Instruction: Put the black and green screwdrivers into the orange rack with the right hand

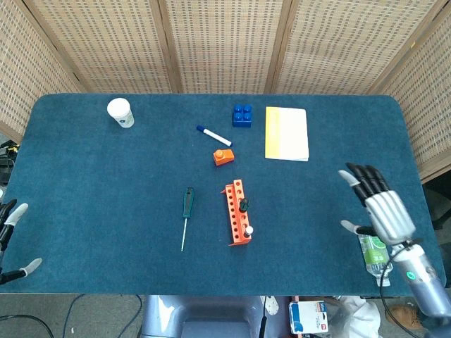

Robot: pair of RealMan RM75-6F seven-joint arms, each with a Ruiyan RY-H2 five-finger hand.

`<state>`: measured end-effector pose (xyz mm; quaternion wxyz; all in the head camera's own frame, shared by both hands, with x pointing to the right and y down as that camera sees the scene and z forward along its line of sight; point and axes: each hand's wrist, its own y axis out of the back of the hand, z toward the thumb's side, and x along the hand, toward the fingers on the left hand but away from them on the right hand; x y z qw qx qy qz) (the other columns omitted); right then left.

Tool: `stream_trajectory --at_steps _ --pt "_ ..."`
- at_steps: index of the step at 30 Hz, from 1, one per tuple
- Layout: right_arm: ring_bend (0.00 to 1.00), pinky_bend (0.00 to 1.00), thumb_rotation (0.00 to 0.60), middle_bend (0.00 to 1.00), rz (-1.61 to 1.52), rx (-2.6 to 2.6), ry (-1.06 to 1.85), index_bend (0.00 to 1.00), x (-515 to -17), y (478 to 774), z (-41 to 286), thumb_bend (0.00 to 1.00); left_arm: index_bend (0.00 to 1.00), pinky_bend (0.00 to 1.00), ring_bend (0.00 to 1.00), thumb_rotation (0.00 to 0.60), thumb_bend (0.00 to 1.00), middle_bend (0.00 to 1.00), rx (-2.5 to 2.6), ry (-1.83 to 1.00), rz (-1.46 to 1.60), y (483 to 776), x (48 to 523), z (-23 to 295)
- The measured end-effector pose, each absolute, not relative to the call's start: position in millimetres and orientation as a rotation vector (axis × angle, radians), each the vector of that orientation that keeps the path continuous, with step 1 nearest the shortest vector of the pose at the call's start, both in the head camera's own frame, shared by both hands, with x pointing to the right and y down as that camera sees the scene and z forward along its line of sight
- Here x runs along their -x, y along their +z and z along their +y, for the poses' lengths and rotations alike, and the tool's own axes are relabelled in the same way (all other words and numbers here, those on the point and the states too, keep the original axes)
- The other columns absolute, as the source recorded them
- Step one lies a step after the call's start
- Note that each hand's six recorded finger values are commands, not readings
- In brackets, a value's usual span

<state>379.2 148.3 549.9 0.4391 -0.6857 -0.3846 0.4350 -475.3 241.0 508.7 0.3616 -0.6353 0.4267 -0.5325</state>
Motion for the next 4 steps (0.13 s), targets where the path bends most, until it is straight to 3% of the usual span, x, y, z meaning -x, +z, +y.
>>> stream_trajectory --at_steps 4 --pt "0.0 0.0 0.6 0.0 -0.988 1.505 1.169 0.0 -414.4 525.4 188.3 0.0 0.0 0.0 0.0 0.6 0.0 0.0 1.636 -1.336 1.101 505.8 477.9 245.6"
